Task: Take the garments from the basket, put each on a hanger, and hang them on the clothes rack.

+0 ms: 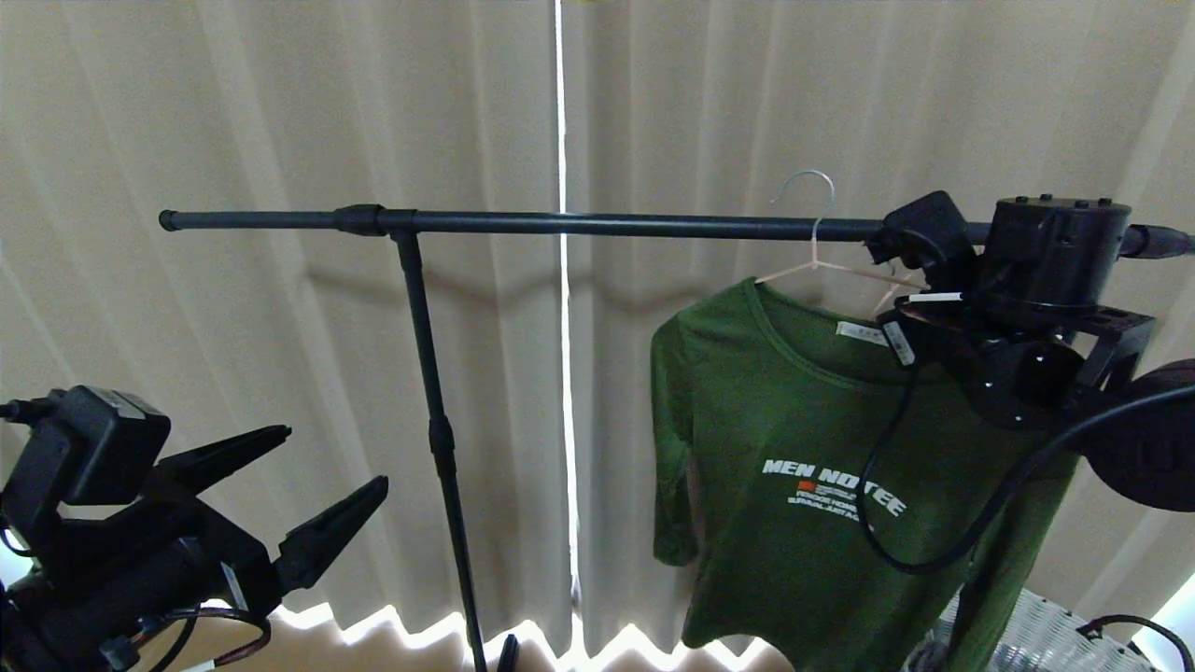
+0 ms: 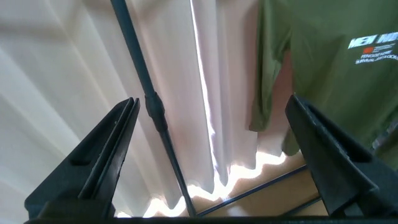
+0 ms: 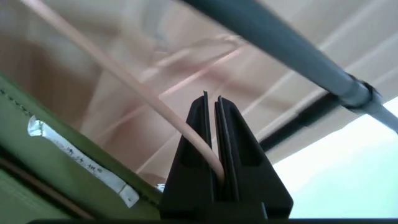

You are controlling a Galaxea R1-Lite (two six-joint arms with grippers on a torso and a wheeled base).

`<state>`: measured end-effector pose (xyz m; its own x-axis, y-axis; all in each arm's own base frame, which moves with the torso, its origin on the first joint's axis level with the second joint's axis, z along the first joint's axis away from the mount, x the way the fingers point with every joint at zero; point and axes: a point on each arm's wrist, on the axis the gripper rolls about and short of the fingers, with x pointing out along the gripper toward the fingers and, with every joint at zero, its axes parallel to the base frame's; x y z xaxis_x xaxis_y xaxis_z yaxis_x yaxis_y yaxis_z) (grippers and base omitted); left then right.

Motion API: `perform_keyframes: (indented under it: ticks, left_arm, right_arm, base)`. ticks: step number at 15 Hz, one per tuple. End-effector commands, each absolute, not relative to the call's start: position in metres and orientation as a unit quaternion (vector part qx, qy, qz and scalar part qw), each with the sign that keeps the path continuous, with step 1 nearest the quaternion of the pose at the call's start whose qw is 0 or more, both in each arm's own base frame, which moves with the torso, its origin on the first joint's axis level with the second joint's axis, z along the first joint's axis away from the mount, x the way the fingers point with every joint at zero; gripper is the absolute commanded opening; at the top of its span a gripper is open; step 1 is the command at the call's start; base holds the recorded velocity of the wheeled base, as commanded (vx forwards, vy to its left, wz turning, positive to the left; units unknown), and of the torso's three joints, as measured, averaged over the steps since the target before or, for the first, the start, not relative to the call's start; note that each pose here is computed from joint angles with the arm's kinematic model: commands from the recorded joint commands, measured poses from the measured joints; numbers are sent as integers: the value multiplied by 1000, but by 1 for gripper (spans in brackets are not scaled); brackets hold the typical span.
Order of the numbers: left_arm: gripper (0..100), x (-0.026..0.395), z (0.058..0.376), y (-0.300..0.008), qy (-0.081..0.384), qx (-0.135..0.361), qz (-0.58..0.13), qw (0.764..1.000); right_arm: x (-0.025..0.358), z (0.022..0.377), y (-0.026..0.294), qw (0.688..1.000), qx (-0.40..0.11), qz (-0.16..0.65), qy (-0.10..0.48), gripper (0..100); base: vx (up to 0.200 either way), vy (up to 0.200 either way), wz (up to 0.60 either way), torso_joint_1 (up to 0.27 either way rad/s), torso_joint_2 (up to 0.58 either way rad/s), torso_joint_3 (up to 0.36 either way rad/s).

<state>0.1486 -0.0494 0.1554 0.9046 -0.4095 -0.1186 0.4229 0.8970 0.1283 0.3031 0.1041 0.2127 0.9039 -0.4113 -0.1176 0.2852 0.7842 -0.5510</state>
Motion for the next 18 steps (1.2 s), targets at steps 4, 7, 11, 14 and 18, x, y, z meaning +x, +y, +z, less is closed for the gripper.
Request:
perform_keyframes:
  ticks: [4,7,11,14,18]
  left_arm:
    - [100,148,154,-51,47,76,-219,972]
    - [100,148,153,-51,48,76,-220,971]
    - [100,148,153,-52,49,77,-221,971]
    - [100,148,153,-52,49,77,-221,971]
    - [100,147,153,-51,50,77,-221,971]
  right_arm:
    - [315,192,123,931,-293,-170,136,0]
    - [315,189,129,932,-295,-163,136,0]
    - [312,190,141,935,-296,-147,128,0]
    - [311,189,154,938,-298,-130,122,0]
    - [310,189,158,938,-299,-125,121,0]
  base:
    - [0,0,0,0,0,0]
    - [0,0,0,0,0,0]
    - [0,0,0,0,0,0]
    - [0,0,0,0,0,0]
    - [0,0,0,0,0,0]
